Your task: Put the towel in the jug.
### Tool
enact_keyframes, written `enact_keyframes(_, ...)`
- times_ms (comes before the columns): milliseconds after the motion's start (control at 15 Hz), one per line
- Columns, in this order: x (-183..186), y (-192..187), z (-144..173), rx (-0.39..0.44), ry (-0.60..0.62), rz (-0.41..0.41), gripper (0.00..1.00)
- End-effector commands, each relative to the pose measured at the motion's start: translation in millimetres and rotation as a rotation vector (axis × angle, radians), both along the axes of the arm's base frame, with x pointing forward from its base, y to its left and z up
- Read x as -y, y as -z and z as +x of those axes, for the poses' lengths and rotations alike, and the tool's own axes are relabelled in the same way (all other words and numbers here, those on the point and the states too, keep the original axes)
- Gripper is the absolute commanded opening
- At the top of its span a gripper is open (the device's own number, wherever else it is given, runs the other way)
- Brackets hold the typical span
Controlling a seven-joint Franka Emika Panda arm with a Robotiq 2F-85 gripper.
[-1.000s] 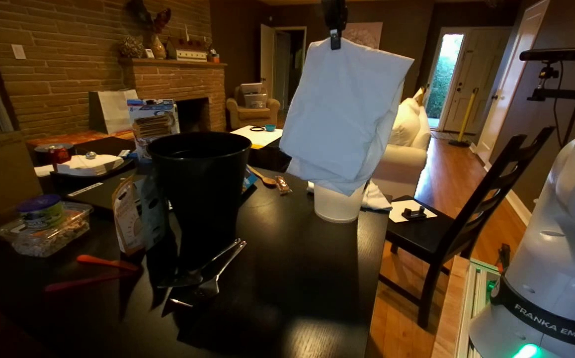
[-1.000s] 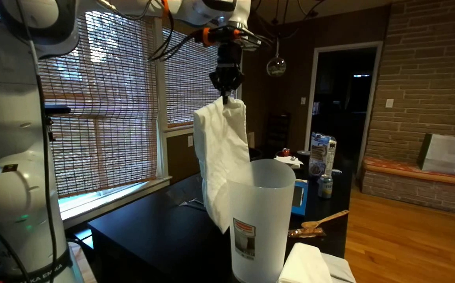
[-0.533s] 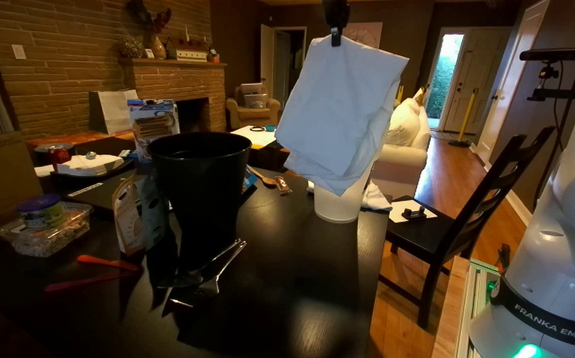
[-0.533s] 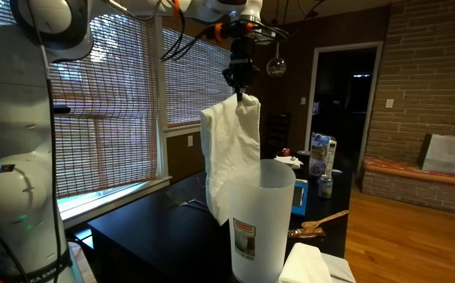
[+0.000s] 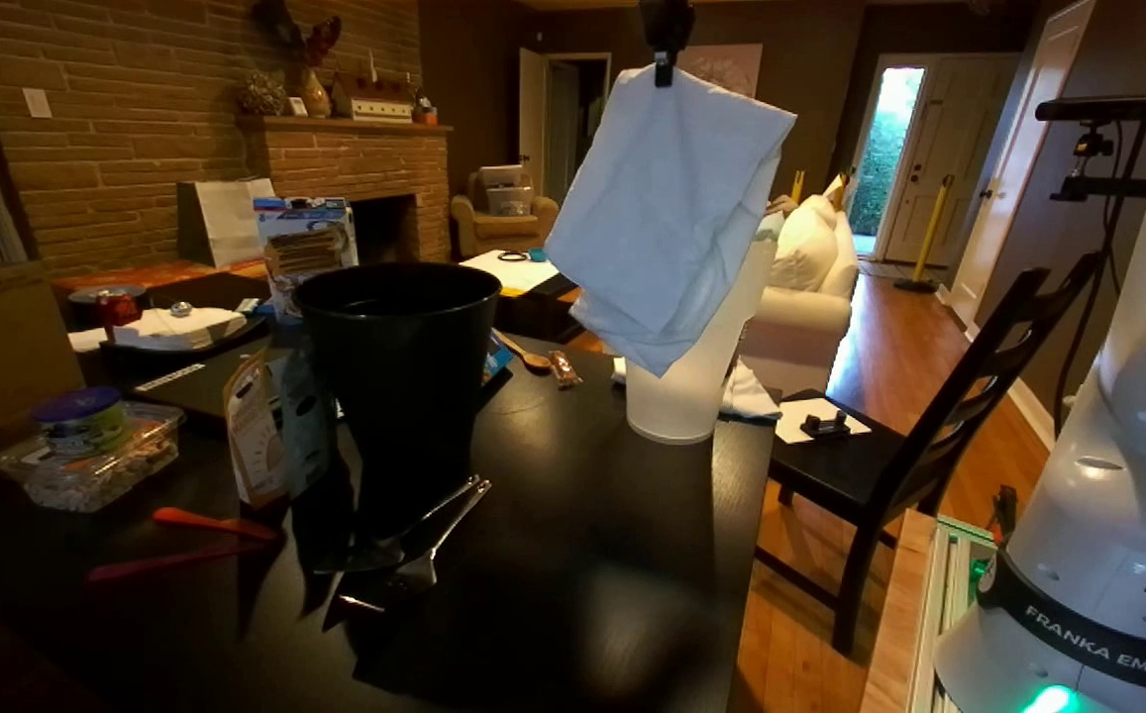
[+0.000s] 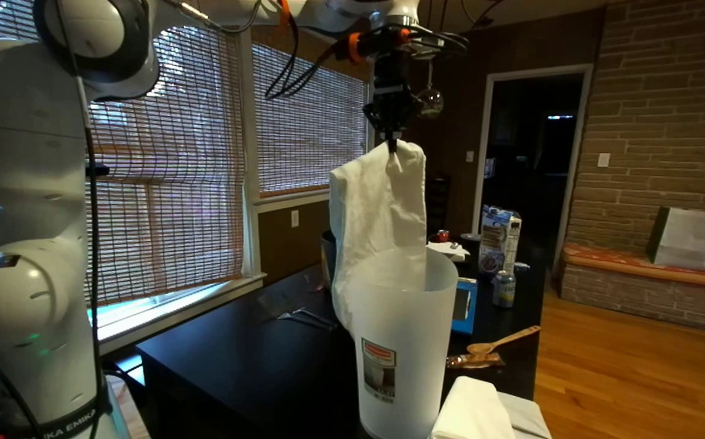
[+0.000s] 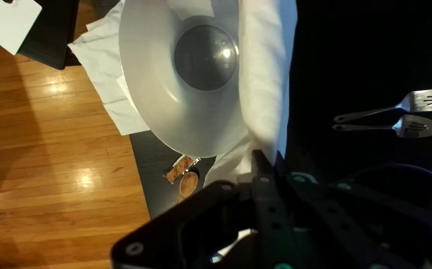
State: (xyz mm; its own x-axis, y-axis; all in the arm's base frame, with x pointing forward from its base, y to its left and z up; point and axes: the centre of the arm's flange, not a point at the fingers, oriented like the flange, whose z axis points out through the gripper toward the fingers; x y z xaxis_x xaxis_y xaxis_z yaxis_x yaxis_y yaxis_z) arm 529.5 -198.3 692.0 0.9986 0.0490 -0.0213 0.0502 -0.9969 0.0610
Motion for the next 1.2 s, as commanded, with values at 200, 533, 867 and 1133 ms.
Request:
enact_keyframes(200,-2.0,-34.2,-9.7,0.093,-0.006,-0.066,0.01)
enact_keyframes(533,5.6,-29.0,-21.6,0.121,0.041,-0.161,0.01)
enact_keyframes(867,11.0,-6.0,-26.7,0.079,0.071,-0.184,0.01)
enact_keyframes(1133,16.0,26.8,-30.6,0.007,0.069,-0.175,0.01)
